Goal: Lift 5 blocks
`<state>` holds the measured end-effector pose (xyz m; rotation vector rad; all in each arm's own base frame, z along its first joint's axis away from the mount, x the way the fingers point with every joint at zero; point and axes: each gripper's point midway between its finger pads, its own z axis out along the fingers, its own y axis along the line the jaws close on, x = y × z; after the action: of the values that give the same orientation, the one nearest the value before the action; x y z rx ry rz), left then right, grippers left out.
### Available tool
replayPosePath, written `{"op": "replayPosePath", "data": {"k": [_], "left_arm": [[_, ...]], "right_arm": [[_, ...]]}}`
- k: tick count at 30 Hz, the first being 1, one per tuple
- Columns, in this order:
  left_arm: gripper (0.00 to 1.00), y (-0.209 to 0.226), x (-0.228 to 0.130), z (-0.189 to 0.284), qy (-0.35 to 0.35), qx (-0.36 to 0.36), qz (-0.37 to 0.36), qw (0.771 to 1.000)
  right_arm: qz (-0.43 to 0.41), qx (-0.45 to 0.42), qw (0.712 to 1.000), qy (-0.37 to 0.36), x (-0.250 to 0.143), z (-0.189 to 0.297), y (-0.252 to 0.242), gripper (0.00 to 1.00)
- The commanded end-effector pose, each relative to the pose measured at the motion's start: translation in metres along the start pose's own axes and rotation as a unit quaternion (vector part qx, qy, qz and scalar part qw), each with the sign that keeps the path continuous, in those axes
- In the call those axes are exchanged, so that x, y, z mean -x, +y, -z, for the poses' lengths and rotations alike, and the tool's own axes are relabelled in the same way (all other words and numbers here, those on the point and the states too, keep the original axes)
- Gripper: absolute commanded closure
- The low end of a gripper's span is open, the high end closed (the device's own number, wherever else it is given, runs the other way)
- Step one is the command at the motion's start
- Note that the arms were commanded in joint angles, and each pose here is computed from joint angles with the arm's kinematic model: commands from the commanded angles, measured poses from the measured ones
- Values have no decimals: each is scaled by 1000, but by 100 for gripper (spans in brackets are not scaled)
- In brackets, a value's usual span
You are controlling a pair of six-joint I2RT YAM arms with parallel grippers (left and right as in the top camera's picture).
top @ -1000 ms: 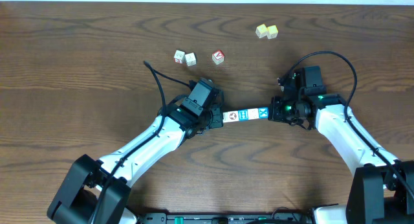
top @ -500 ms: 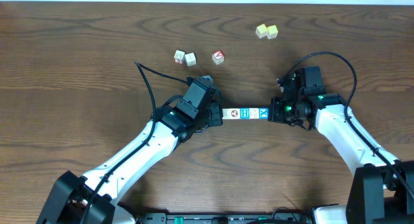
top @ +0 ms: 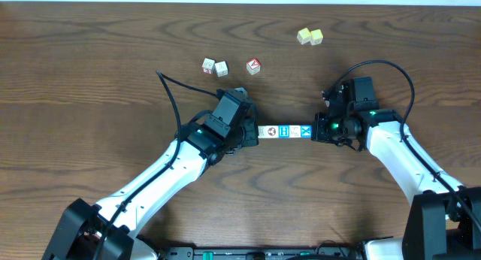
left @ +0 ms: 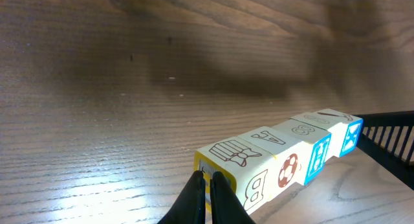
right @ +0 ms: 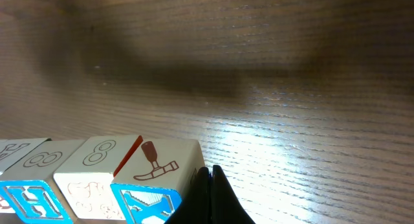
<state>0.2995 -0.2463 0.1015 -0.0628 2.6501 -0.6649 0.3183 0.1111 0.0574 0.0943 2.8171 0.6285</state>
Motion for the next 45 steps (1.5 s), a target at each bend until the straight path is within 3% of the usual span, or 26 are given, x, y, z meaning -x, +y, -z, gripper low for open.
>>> {"op": "replayPosePath", "data": {"k": [1,45], "left_arm": [[93,-25,-12,3,30,-53,-7,998],[93,-47,-19,8,62,-111,26,992]], "right_arm": [[29,117,993,6,-1,17,61,99],[32,188,982,-3,0,40,90,99]]}}
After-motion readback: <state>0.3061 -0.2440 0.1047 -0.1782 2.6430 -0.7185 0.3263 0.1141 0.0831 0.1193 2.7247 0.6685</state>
